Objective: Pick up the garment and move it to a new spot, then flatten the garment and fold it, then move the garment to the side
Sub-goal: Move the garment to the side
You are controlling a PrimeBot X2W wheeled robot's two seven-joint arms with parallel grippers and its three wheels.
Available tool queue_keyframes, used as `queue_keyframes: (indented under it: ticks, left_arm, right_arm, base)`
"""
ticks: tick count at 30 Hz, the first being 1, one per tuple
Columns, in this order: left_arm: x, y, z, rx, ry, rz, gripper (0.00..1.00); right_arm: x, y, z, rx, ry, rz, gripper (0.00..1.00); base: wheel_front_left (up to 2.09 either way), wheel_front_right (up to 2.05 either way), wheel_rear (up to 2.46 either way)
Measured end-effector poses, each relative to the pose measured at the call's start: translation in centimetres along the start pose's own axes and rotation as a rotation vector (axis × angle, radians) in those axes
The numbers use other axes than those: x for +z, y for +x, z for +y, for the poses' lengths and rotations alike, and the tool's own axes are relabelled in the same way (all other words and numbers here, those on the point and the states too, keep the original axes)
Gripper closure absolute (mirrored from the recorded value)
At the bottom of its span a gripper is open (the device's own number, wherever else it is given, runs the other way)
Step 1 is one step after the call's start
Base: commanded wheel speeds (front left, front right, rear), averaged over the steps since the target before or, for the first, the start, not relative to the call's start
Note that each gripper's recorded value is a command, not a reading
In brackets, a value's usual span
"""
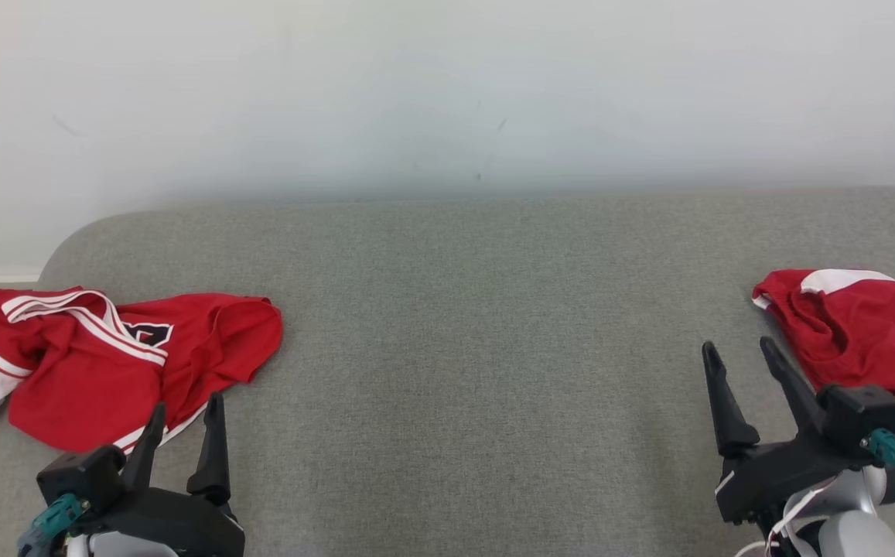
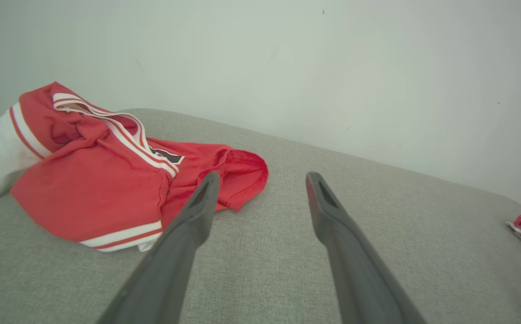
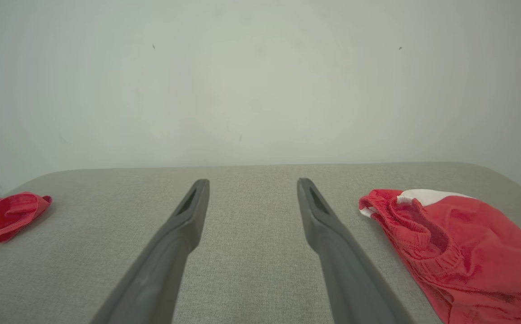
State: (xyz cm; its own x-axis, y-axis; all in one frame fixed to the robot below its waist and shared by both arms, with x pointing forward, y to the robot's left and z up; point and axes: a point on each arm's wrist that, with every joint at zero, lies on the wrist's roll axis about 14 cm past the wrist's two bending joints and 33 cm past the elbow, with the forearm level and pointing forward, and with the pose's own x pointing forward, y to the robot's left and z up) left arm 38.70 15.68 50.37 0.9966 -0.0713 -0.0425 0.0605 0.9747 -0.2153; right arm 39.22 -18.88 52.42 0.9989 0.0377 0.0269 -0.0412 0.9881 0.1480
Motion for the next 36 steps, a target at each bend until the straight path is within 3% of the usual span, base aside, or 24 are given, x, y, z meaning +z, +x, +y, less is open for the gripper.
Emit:
queue_keyframes:
  ticks: [13,36]
  left_arm:
    - [-1.0,-1.6,0.9,0.023,0.03,0.036,0.0]
    - [-0.2,-2.4,1.1,0.044,0.017,0.018,0.0]
  right_arm:
    - [-3.0,-3.7,-1.6,-0.054,0.027,0.071,0.0]
    - [-3.3,-2.9,0.1,-0.003,0.035,0.087,0.0]
  base:
    - [0.0,0.0,0.0]
    - [0.0,0.0,0.0]
